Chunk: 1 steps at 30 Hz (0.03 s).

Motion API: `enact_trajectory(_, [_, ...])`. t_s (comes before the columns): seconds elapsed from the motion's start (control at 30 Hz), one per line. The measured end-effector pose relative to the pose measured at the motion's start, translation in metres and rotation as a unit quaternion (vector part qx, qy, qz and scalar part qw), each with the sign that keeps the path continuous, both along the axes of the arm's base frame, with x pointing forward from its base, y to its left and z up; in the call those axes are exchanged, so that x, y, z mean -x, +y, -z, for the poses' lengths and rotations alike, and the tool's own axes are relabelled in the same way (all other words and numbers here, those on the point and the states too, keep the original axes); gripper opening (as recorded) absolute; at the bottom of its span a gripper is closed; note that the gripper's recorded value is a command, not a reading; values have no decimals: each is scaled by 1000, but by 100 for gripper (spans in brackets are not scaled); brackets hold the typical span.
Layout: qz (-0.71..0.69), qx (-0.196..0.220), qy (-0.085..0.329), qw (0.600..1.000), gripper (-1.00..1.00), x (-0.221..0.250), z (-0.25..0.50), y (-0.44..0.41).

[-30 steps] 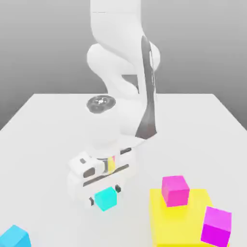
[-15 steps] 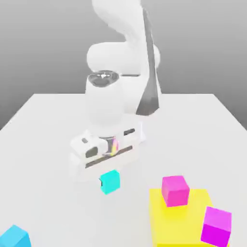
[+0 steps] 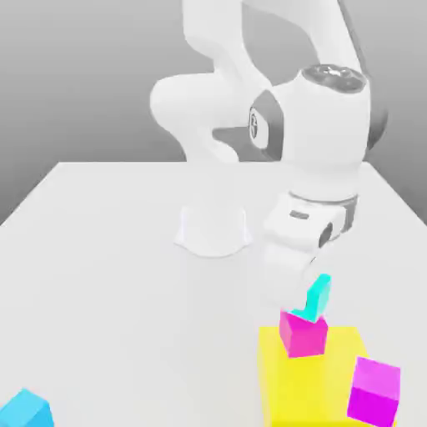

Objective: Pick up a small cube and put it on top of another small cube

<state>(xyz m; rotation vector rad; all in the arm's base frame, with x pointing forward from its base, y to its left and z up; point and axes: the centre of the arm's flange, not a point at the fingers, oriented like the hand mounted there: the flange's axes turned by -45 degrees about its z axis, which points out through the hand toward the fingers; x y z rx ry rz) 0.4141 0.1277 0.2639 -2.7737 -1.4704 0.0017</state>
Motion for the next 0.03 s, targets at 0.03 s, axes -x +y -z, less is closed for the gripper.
enact_trajectory(0.03, [0, 0, 0, 1000, 100, 0, 0, 0])
